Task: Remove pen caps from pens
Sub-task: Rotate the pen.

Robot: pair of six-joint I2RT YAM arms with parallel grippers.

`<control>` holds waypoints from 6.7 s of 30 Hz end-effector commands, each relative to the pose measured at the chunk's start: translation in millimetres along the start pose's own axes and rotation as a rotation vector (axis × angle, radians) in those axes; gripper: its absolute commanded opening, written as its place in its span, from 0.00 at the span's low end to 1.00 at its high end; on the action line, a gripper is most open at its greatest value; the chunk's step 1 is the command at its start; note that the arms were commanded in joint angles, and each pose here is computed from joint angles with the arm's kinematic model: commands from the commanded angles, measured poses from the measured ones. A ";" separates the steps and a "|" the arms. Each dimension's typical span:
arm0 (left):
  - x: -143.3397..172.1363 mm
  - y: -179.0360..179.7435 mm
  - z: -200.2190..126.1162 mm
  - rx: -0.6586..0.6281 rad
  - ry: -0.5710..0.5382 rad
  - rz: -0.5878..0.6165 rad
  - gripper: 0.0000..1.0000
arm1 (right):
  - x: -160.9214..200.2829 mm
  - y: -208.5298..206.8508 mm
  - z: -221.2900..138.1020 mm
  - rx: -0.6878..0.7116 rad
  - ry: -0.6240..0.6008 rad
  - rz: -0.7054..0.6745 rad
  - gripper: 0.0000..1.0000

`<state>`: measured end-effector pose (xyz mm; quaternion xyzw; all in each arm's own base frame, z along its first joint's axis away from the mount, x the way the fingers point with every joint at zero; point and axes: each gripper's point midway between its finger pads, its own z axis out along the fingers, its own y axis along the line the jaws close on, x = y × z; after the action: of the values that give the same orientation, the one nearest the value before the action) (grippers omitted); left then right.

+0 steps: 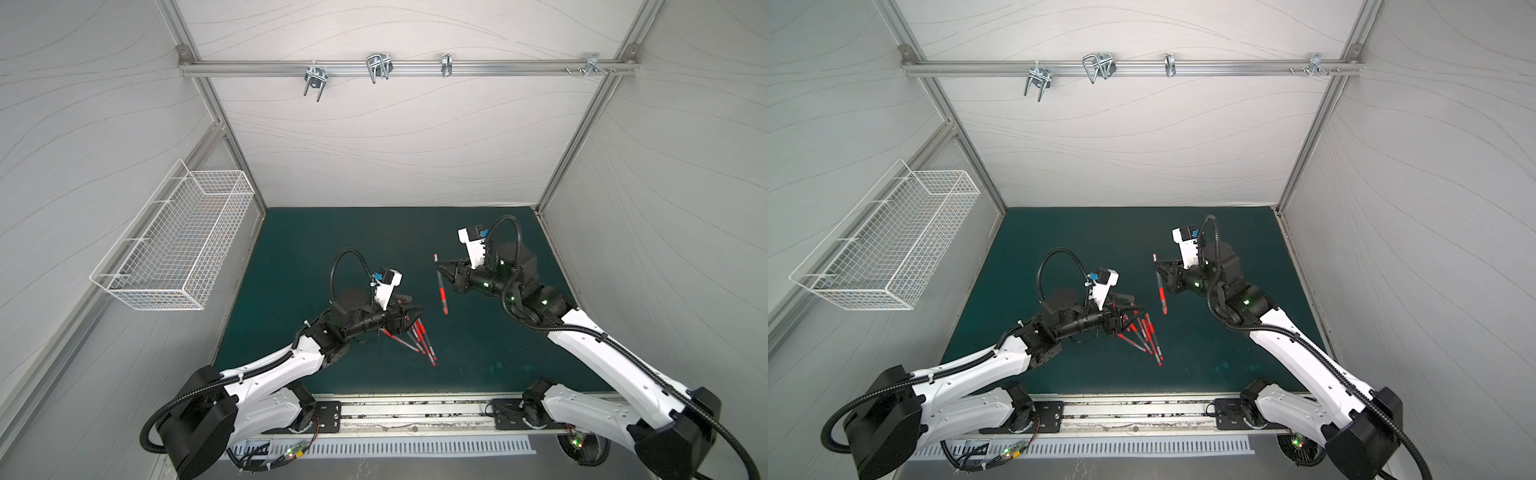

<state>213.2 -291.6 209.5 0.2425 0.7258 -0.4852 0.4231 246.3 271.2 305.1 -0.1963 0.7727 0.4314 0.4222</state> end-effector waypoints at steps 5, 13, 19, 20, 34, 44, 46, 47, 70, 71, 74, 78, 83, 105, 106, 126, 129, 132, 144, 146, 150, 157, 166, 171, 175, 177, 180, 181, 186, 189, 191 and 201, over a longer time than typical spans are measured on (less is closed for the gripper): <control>-22.9 -42.3 -5.3 0.157 -0.076 0.093 0.68 | -1.4 22.8 9.4 -0.136 -0.027 -0.007 0.06; -18.0 -45.6 1.1 0.186 -0.040 0.089 0.66 | 3.2 36.8 12.7 -0.189 -0.037 -0.011 0.06; -15.4 -49.9 2.5 0.207 -0.018 0.091 0.64 | 14.3 44.1 20.0 -0.218 -0.025 -0.025 0.06; -15.7 -50.3 1.9 0.208 -0.020 0.092 0.64 | 14.8 44.3 20.5 -0.217 -0.026 -0.026 0.06; -13.8 -50.5 4.8 0.214 -0.008 0.082 0.54 | 17.8 50.8 26.4 -0.241 -0.057 -0.029 0.06; -10.9 -51.0 8.4 0.225 0.011 0.077 0.34 | 11.2 52.2 24.7 -0.238 -0.097 -0.035 0.06; -10.7 -51.1 9.0 0.226 0.014 0.076 0.30 | 11.3 52.5 24.8 -0.238 -0.098 -0.037 0.06; -10.2 -50.4 9.2 0.224 0.016 0.074 0.28 | 11.7 52.2 24.7 -0.237 -0.099 -0.037 0.06; -74.6 58.9 -42.9 -0.637 -0.062 0.291 0.00 | -12.0 0.2 -76.5 0.054 -0.057 -0.047 0.91; -83.6 57.2 -43.6 -0.651 -0.057 0.327 0.00 | -10.9 0.5 -80.2 0.042 -0.048 -0.037 0.89; -110.7 39.2 -42.0 -0.627 -0.028 0.452 0.00 | -7.0 11.2 -84.6 -0.026 -0.017 -0.041 0.85; -141.0 5.1 -43.1 -0.540 0.082 0.699 0.00 | -1.6 24.0 -84.2 -0.100 0.028 -0.043 0.82; -158.2 -15.9 -57.1 -0.496 0.175 1.055 0.00 | 2.1 35.0 -86.1 -0.166 0.044 -0.050 0.78; -127.9 68.8 -20.4 -0.588 0.313 1.411 0.00 | 20.6 41.8 -59.8 -0.187 0.107 0.039 0.52; -125.8 70.6 -18.3 -0.586 0.322 1.412 0.00 | 22.6 40.2 -57.1 -0.167 0.110 0.032 0.51; -84.3 69.3 2.1 -0.503 0.452 1.494 0.00 | 24.6 12.9 -48.4 0.005 0.066 0.032 0.42; -80.4 69.9 3.4 -0.496 0.466 1.495 0.00 | 26.3 14.1 -46.0 -0.005 0.070 0.036 0.40; -78.1 70.5 4.6 -0.489 0.475 1.494 0.00 | 28.5 17.2 -42.3 -0.017 0.082 0.034 0.37; -73.5 68.1 6.8 -0.469 0.486 1.498 0.00 | 33.4 17.0 -30.0 0.056 0.097 -0.029 0.31; -72.0 68.7 6.8 -0.469 0.492 1.501 0.00 | 33.2 16.6 -29.0 0.065 0.097 -0.036 0.30; -71.2 66.7 7.3 -0.462 0.490 1.502 0.00 | 35.0 15.3 -25.6 0.075 0.105 -0.039 0.29; -68.3 65.6 8.8 -0.450 0.502 1.513 0.00 | 35.7 14.6 -21.4 0.096 0.109 -0.065 0.28; -61.5 62.3 11.0 -0.425 0.517 1.523 0.00 | 33.3 11.2 -19.8 0.121 0.102 -0.086 0.26; -61.2 60.6 11.4 -0.422 0.515 1.522 0.00 | 33.9 10.1 -18.7 0.127 0.105 -0.087 0.24; -63.2 58.6 10.4 -0.423 0.505 1.515 0.00 | 36.2 8.3 -16.3 0.135 0.114 -0.087 0.23; -65.6 57.0 10.3 -0.426 0.496 1.513 0.00 | 37.5 7.7 -14.6 0.137 0.121 -0.086 0.23; -66.7 56.2 9.3 -0.428 0.492 1.509 0.00 | 39.6 6.9 -12.2 0.139 0.130 -0.087 0.22; -66.1 55.5 9.5 -0.422 0.490 1.508 0.00 | 39.5 7.3 -11.9 0.139 0.131 -0.087 0.22; -67.1 53.8 9.6 -0.420 0.481 1.504 0.00 | 40.1 6.7 -11.5 0.143 0.133 -0.090 0.09; -69.1 53.1 9.1 -0.426 0.473 1.495 0.00 | 39.7 7.1 -12.0 0.142 0.132 -0.093 0.00; -73.6 50.6 7.9 -0.436 0.447 1.471 0.02 | 39.4 7.4 -13.1 0.143 0.131 -0.095 0.00; -147.9 31.0 -32.0 -0.479 0.121 0.853 0.68 | 22.7 -1.5 -37.2 0.221 0.036 -0.147 0.00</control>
<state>306.1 -236.0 269.4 0.5312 0.6486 0.0264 0.5445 212.3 254.8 287.4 -0.2207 0.8113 0.3310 0.4284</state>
